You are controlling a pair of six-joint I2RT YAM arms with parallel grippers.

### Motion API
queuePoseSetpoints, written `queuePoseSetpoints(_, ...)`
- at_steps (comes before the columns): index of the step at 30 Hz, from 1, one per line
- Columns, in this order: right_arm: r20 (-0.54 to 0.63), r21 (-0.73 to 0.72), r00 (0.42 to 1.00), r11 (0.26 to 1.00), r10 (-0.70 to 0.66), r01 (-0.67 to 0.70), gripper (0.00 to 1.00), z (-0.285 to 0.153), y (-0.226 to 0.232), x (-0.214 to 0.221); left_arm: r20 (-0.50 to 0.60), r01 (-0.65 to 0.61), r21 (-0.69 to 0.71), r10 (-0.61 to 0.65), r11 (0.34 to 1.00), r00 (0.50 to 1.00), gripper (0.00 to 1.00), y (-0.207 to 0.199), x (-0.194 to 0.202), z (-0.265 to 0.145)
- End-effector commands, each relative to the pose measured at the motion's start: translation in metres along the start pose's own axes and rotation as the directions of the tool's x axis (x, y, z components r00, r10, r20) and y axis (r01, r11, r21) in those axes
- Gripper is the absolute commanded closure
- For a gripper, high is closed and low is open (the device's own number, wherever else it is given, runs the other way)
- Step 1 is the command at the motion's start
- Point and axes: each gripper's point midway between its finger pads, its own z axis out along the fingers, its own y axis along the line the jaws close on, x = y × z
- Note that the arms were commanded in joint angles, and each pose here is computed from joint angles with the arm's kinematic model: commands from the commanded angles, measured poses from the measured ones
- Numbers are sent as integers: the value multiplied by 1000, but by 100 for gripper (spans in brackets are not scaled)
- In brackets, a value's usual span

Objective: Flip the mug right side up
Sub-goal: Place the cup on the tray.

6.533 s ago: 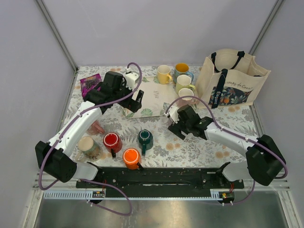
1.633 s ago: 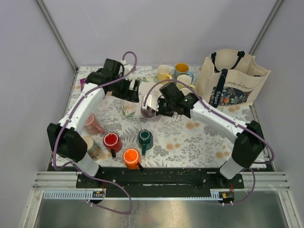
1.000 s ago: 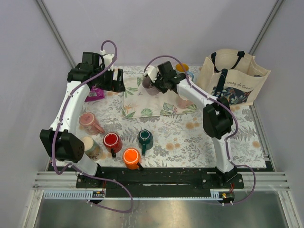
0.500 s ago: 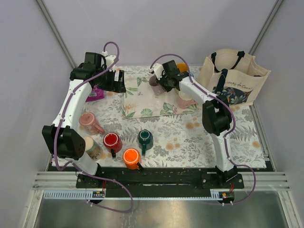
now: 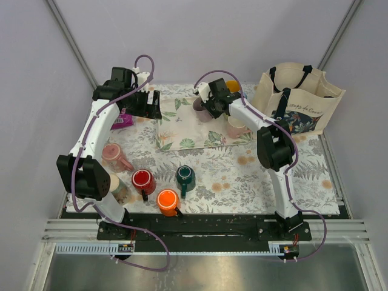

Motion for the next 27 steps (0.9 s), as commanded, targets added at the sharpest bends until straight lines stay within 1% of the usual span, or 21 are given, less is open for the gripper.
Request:
queuePoseSetpoints(1, 70, 77, 998, 997, 11, -17, 100, -9, -25, -21, 58, -42, 10, 41, 999, 997, 8, -9, -14, -15)
queuePoseSetpoints(7, 57, 77, 998, 997, -5, 1, 100, -14, -25, -17, 58, -61, -2, 61, 998, 996, 8, -10, -13, -16)
queuePoseSetpoints(12, 24, 69, 1000, 997, -19, 18, 90, -17, -23, -3, 61, -67, -1, 67, 998, 996, 8, -13, -11, -19)
queuePoseSetpoints(19, 26, 70, 999, 997, -35, 33, 89, -22, -24, -4, 70, -76, 9, 75, 997, 995, 8, -17, -14, -20)
queuePoseSetpoints(23, 3, 96, 999, 994, -49, 49, 88, -28, -29, 2, 76, -84, 10, 83, 996, 994, 8, -20, -14, -22)
queuePoseSetpoints(27, -11, 93, 999, 994, -51, 52, 84, -32, -28, 9, 73, -83, 11, 82, 996, 994, 8, -21, -10, -22)
